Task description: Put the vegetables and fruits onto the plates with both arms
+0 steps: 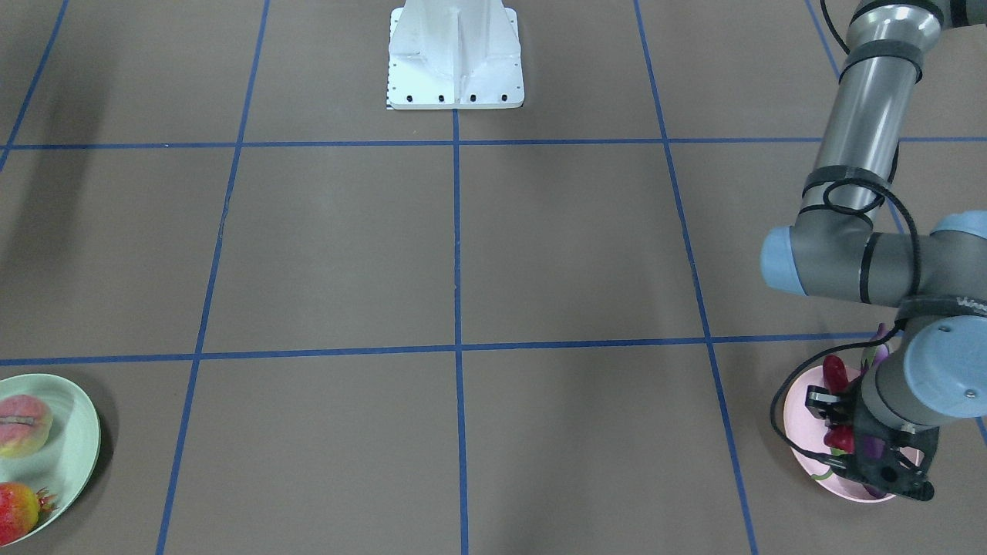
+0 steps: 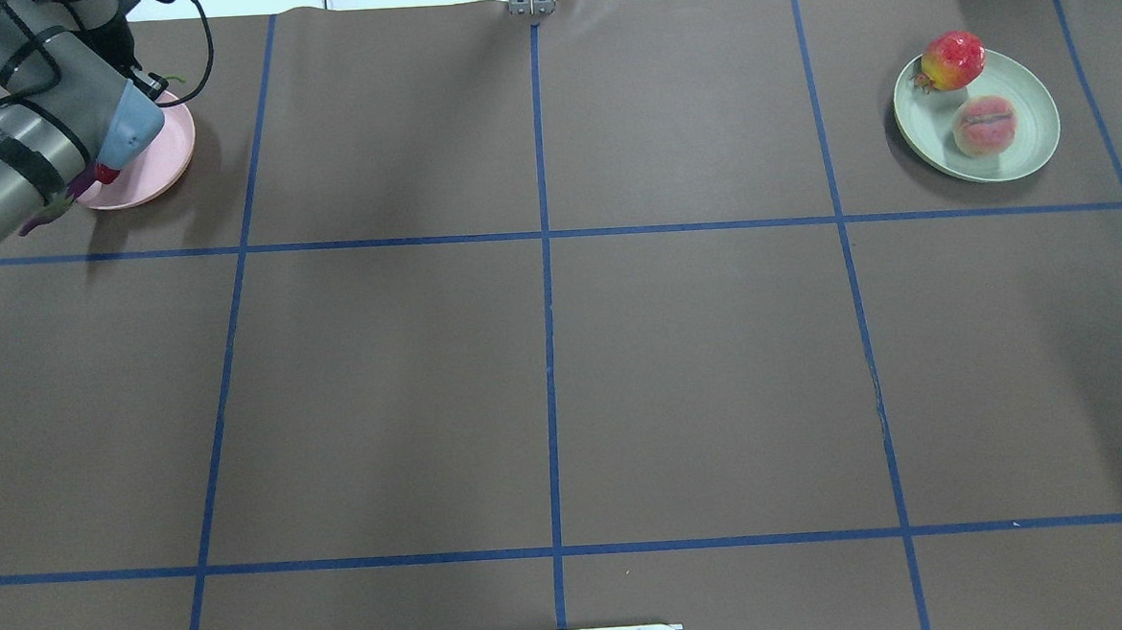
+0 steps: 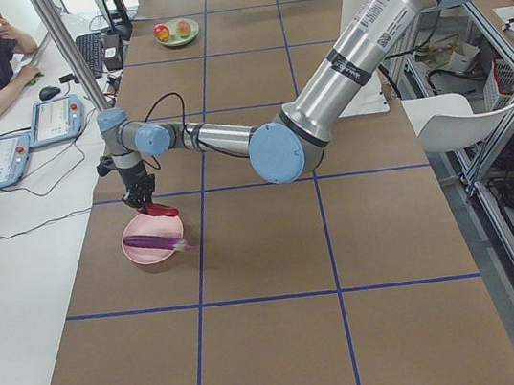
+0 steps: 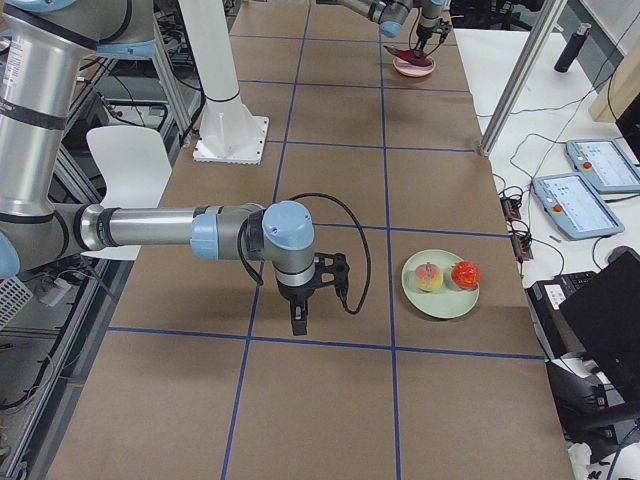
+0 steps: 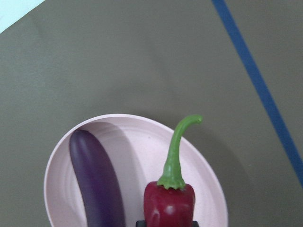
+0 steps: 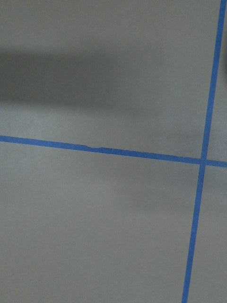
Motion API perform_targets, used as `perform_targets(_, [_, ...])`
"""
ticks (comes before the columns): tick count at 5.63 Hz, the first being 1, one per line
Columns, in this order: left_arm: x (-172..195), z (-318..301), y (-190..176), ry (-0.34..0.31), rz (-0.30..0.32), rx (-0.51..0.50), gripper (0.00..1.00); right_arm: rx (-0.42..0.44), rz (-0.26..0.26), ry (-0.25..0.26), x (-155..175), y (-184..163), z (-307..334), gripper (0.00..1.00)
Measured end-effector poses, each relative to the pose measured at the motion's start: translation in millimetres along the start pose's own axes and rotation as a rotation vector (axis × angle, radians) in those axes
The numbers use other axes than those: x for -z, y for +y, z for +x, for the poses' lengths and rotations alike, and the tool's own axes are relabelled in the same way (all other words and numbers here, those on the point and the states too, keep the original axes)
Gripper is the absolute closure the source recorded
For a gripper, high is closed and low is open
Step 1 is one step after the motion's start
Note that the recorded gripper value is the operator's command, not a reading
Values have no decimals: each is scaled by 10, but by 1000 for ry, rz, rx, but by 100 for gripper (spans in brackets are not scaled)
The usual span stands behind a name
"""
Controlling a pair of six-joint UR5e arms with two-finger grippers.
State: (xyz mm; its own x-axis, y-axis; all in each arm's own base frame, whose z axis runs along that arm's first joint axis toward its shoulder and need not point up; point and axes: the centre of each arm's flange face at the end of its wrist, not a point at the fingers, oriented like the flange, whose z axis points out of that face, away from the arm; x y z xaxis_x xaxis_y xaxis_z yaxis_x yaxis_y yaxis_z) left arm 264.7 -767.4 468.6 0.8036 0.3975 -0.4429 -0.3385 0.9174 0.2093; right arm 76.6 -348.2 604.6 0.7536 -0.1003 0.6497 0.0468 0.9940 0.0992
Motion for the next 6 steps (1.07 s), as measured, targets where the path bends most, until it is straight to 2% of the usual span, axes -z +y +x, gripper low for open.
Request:
perform_targets(2, [-95, -159, 79, 2, 26, 26, 0, 1, 2, 0, 6, -12, -4, 0])
perform_targets(3, [3, -147, 77, 31, 44, 41, 0, 2, 3, 0, 11, -21, -8, 0])
perform_targets(4, [162, -184, 185, 99, 61, 51, 0, 3, 4, 0, 15, -28, -10, 0])
perform_targets(5, [286, -326, 549, 165, 81, 62, 0, 3, 3, 0, 14, -27, -10, 0])
perform_targets(6, [394, -528, 1123, 197, 109, 79, 0, 3, 3, -1, 11, -21, -7, 0])
